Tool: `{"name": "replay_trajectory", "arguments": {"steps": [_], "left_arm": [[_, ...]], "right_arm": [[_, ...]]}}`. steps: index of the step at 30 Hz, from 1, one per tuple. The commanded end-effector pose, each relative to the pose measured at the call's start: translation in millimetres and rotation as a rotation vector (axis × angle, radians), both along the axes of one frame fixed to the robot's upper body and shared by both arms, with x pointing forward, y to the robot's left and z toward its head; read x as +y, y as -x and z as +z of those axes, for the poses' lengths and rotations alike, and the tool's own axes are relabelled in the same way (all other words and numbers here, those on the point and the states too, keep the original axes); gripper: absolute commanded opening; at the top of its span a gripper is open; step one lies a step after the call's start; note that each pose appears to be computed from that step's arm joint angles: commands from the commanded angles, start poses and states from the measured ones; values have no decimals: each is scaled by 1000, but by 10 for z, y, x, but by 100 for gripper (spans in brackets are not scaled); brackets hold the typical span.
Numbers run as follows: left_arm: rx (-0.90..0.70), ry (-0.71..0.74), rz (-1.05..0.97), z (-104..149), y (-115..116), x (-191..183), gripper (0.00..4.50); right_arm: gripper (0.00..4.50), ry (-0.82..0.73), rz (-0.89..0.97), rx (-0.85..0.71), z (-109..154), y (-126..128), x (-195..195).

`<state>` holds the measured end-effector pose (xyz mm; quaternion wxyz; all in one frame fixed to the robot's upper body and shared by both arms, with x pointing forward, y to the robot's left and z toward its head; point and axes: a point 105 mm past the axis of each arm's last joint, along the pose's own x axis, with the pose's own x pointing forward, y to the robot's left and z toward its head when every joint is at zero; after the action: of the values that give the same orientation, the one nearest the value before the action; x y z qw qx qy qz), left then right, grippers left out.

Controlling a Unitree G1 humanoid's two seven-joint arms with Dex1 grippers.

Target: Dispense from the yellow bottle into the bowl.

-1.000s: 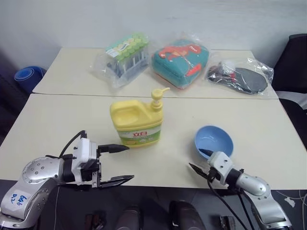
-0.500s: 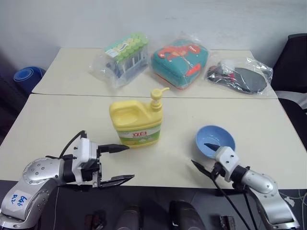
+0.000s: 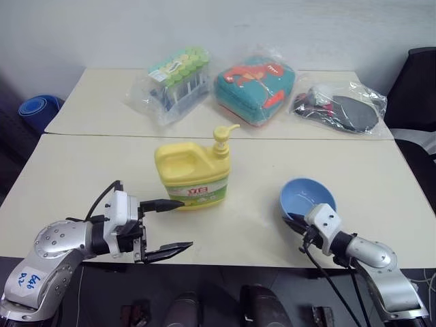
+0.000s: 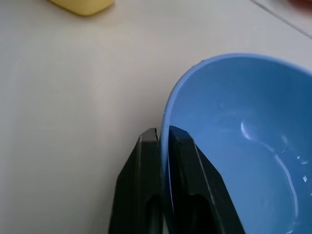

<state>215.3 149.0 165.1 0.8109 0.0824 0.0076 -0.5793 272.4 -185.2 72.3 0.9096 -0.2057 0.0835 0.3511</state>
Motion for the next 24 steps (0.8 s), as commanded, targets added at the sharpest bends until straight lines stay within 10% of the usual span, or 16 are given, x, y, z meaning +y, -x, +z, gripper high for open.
{"name": "replay_trajectory", "arguments": {"steps": [1, 9, 24], "left_arm": [[-23, 42, -34, 236, 81, -38, 450], [-105, 236, -104, 1160, 5, -183, 450], [-222, 191, -5, 1527, -804, -720, 28]], "right_arm": [[6, 48, 105, -74, 248, -44, 62], [6, 144, 412, -172, 1155, -300, 327], [0, 230, 677, -120, 1912, -573, 811]]}}
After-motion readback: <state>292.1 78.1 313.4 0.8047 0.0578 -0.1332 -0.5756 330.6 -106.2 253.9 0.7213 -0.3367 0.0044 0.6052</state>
